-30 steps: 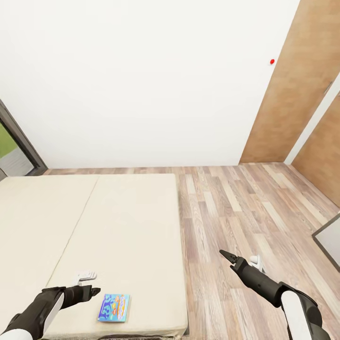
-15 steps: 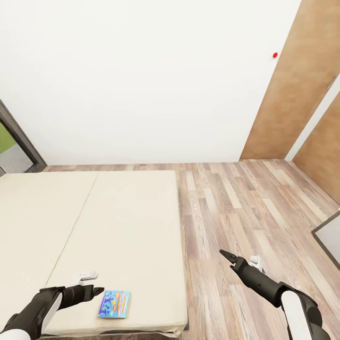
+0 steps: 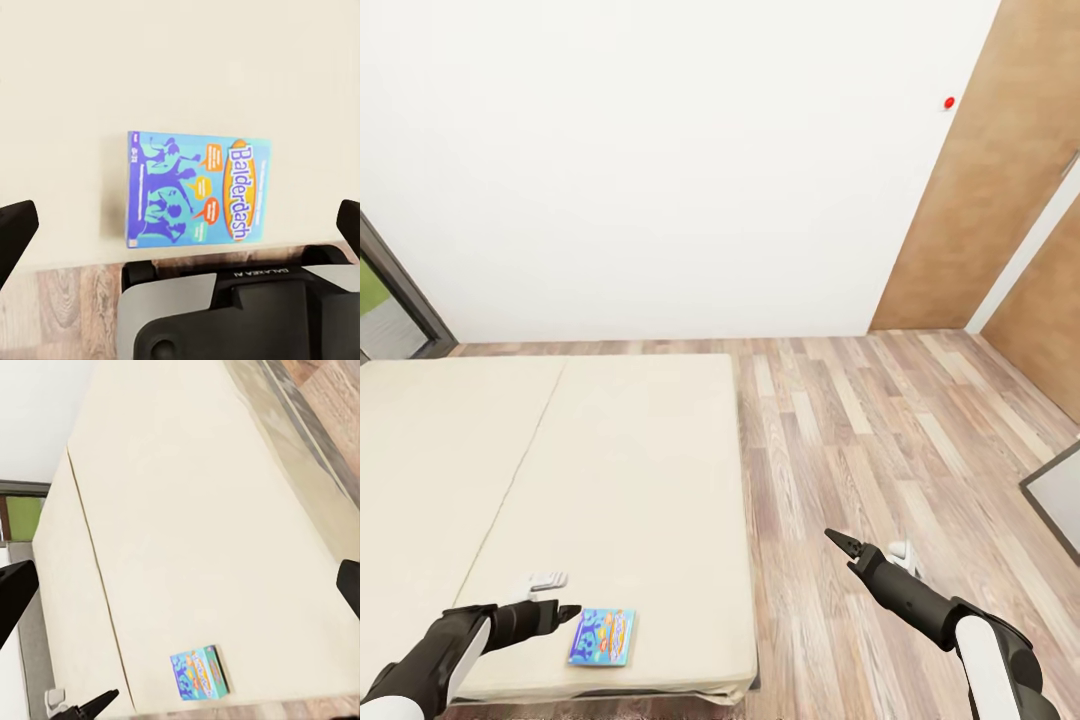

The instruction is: Put all the toys in the child's room - the three board games (two on the bed and one on the table), the two jigsaw puzzles on the table, and the tennis ball on the table - inside the toy box on the table in the child's room.

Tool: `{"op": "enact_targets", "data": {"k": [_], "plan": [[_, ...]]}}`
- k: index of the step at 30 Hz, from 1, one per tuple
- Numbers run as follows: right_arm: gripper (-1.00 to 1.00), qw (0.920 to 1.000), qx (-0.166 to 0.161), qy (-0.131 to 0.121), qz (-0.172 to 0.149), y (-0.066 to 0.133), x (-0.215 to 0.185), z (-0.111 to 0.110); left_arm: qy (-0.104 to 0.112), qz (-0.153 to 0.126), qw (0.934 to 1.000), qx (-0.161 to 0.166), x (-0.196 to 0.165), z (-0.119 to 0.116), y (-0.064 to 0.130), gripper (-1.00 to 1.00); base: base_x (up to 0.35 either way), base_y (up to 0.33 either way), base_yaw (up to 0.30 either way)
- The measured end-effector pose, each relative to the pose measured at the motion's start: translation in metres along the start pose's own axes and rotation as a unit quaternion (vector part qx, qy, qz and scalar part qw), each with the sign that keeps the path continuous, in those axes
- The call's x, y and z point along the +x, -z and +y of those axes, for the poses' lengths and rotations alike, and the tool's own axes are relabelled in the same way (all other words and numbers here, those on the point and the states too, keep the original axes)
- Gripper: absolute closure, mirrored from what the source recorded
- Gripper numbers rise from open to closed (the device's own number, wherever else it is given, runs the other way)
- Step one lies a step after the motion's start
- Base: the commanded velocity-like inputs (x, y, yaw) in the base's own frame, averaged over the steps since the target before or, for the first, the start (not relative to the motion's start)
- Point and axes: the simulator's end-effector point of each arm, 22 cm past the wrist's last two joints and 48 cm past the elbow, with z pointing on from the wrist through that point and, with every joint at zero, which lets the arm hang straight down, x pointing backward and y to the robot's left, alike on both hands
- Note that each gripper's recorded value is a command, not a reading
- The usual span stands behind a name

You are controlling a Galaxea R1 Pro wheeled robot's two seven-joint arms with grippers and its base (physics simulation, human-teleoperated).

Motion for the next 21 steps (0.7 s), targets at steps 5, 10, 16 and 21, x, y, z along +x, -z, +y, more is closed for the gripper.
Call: {"op": "enact_targets", "data": {"k": [5, 10, 16, 21], "plan": [[-1.00, 1.0000, 0.003, -0.002, 0.002, -0.001, 0.002, -0.003, 0.002, 0.003, 1.0000, -0.001, 0.003, 0.002, -0.002, -1.00, 0.000, 0.000, 0.000], [-1.00, 1.0000, 0.006, -0.004, 0.004, -0.003, 0.003, -0.007, 0.003, 0.007, 1.0000, -0.001, 0.006, 0.002, -0.005, -1.00, 0.000, 0.000, 0.000], [-1.00, 0.9999, 0.009, -0.006, 0.007, -0.004, 0.005, -0.011, 0.005, 0.012, 0.9999, -0.002, 0.011, 0.002, -0.008, -1.00, 0.000, 0.000, 0.000], [-1.00, 0.9999, 0.012, -0.008, 0.009, -0.006, 0.007, -0.014, 0.007, 0.014, 0.9999, -0.001, 0.013, 0.004, -0.009, -1.00, 0.000, 0.000, 0.000]]}}
